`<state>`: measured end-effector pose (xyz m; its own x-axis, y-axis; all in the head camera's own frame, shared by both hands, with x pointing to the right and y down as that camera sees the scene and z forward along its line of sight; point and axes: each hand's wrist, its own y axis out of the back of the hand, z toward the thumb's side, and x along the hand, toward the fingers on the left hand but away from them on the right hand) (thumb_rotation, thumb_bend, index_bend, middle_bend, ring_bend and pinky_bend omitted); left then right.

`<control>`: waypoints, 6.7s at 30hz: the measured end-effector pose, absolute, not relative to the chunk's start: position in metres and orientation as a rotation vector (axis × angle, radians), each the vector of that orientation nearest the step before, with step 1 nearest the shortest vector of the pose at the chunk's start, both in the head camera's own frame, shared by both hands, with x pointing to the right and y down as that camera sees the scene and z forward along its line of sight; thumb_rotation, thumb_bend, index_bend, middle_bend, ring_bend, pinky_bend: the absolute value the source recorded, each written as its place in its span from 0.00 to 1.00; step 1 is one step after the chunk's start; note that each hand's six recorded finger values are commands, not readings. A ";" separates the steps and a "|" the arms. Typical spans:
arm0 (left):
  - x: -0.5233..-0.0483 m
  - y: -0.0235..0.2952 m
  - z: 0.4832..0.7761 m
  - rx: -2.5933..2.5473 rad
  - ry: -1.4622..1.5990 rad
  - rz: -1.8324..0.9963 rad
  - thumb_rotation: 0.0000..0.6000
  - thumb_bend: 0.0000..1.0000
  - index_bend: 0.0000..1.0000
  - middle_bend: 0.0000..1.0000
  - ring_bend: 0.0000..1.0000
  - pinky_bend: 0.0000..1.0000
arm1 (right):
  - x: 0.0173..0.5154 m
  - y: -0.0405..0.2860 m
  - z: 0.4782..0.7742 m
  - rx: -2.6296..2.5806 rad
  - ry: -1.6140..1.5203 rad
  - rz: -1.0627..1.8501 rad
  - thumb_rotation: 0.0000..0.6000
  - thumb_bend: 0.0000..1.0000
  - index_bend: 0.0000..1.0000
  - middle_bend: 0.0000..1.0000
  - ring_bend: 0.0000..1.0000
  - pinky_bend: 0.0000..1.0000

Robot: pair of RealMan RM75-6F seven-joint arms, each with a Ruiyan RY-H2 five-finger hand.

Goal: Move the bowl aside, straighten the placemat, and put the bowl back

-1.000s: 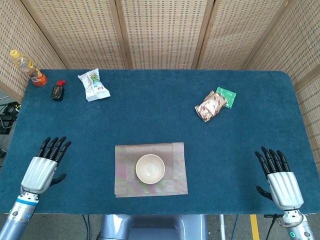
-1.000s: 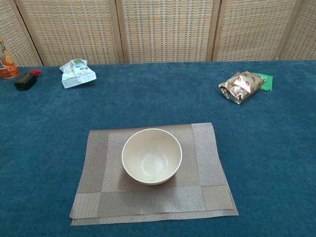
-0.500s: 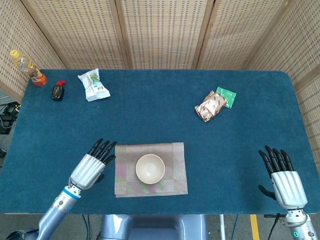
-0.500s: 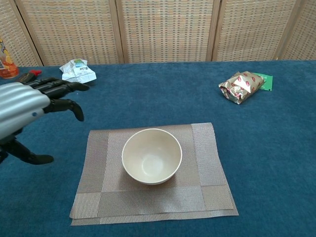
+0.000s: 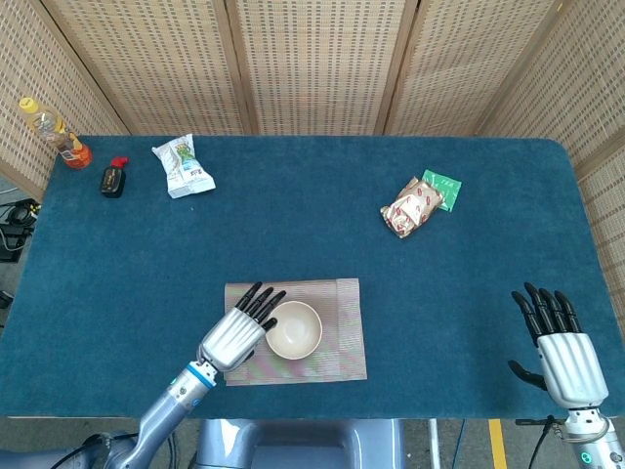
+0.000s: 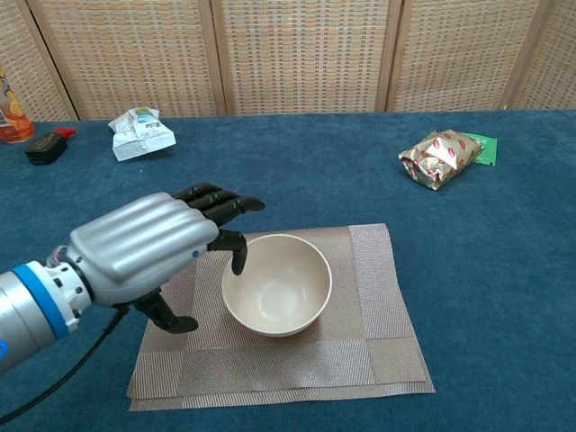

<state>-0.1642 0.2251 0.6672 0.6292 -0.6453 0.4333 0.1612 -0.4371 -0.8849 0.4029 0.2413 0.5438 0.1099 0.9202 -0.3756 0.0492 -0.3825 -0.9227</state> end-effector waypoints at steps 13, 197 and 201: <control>-0.131 0.231 0.690 -1.803 0.352 -0.975 1.00 0.36 0.67 0.00 0.00 0.00 | 0.406 0.240 0.540 -1.607 -1.000 1.370 1.00 0.01 0.00 0.00 0.00 0.00; -0.242 0.301 0.685 -1.872 0.299 -1.058 1.00 0.34 0.53 0.00 0.00 0.00 | 0.398 0.245 0.536 -1.602 -0.984 1.354 1.00 0.02 0.00 0.00 0.00 0.00; -0.241 0.300 0.687 -1.866 0.304 -1.059 1.00 0.36 0.55 0.00 0.00 0.00 | 0.398 0.246 0.537 -1.603 -0.980 1.354 1.00 0.02 0.00 0.00 0.00 0.00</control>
